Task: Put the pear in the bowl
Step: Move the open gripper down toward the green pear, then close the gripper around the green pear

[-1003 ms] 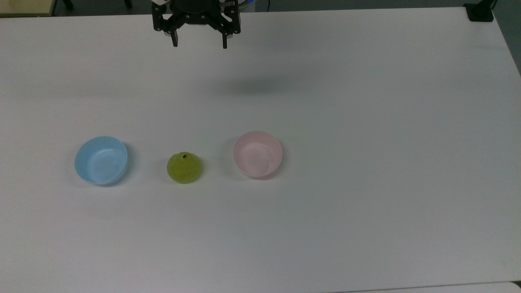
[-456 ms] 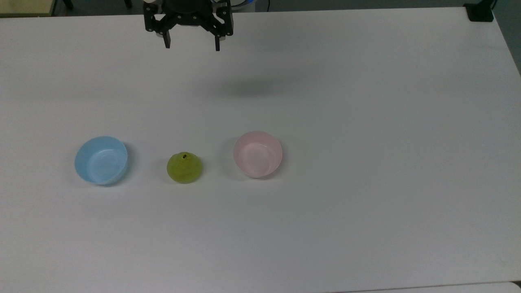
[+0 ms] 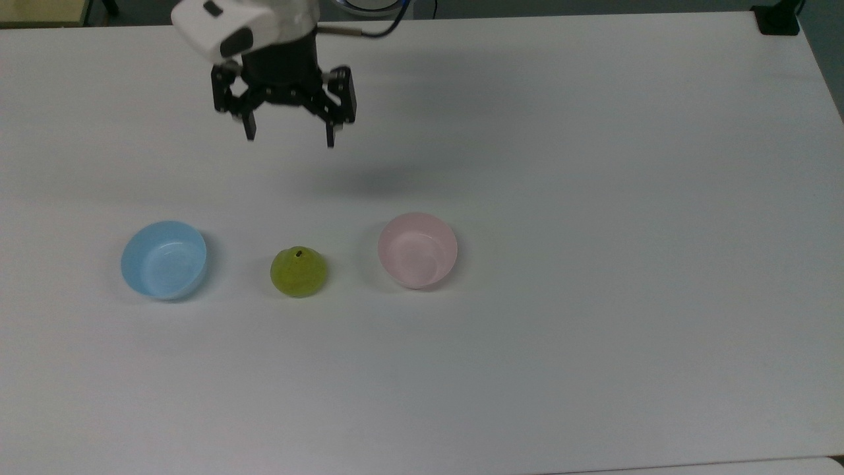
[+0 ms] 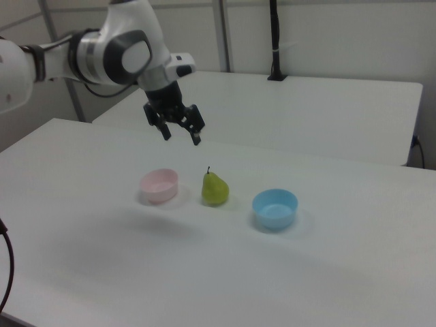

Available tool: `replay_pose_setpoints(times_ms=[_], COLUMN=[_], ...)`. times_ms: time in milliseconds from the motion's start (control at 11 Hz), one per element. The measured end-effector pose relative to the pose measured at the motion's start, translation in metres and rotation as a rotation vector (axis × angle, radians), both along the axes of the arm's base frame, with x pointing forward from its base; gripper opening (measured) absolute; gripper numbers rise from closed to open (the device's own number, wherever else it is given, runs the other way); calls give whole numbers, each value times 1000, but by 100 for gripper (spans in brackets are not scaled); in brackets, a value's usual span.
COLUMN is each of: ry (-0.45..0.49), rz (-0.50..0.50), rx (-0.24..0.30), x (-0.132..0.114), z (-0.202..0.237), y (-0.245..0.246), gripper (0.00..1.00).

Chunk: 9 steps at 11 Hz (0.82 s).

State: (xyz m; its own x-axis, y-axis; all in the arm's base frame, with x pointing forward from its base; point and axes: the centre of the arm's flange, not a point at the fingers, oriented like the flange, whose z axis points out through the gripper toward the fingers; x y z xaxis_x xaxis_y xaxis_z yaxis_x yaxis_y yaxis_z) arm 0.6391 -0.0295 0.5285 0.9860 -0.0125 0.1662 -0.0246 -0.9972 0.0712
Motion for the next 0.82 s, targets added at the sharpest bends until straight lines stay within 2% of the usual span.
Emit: replay_pose_setpoints(times_ms=[365,821], ry=[-59,-24], rz=[1,28], rx=[-23,-49], x=[44,63], z=[-83,-163], y=[-8,-3], gripper=[100,100])
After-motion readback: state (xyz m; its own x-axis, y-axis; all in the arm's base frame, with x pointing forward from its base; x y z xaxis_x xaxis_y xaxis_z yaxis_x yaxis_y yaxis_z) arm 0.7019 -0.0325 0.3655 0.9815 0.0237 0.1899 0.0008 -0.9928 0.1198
